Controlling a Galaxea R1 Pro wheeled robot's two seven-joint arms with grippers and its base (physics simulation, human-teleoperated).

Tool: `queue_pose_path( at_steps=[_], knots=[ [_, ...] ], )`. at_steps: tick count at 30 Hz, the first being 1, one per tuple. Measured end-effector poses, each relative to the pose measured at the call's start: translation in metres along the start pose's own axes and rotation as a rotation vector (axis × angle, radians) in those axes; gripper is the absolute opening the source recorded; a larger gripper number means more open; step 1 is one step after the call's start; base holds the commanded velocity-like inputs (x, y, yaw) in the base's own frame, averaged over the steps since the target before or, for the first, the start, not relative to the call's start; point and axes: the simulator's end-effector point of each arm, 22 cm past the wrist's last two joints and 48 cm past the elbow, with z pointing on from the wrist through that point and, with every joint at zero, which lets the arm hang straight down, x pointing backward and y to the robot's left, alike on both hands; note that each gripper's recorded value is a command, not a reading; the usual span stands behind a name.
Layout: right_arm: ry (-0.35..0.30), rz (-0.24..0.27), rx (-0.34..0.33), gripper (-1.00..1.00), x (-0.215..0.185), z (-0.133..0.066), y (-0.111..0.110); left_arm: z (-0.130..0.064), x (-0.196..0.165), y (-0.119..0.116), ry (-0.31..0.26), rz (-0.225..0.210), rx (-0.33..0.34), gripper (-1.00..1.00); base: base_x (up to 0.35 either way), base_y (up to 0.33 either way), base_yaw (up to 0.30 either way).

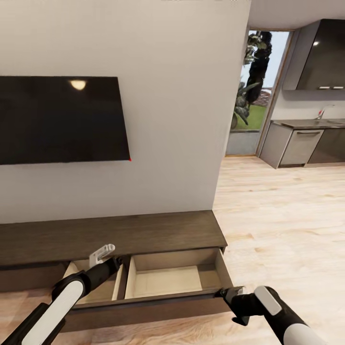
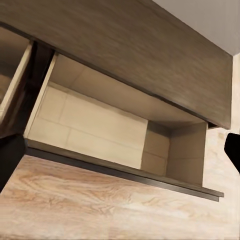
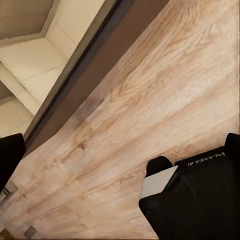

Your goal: Place each of the two pumpkins and all three candles from the living room inside a cabinet in the living room (use any cabinet), then make sure every cabinet is closed, and position the cauldron so it is next to a table in the living room.

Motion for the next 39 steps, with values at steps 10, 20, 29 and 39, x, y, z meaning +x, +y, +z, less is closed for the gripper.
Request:
queue_pose_path(
  at_steps=[10, 20, 29, 39],
  knots=[
    [0.027, -0.227, 0.067, 1.0, 0.02, -0.004, 0.021, -0.015, 0.03, 0.032, 0.14, 0.086, -0.227, 1.0, 0.0, 0.0, 0.0],
    [0.049, -0.478, 0.116, 1.0, 0.046, -0.009, 0.046, -0.037, 0.035, 0.058, 0.209, 0.163, -0.398, 1.0, 0.0, 0.0, 0.0],
    [0.06, -0.495, 0.105, 1.0, 0.059, -0.014, 0.057, -0.051, 0.046, 0.06, 0.316, 0.254, -0.394, 1.0, 0.0, 0.0, 0.0],
    [0.062, -0.496, 0.1, 1.0, 0.064, -0.022, 0.062, -0.06, 0.045, 0.056, 0.324, 0.254, -0.39, 1.0, 0.0, 0.0, 0.0]
  ],
)
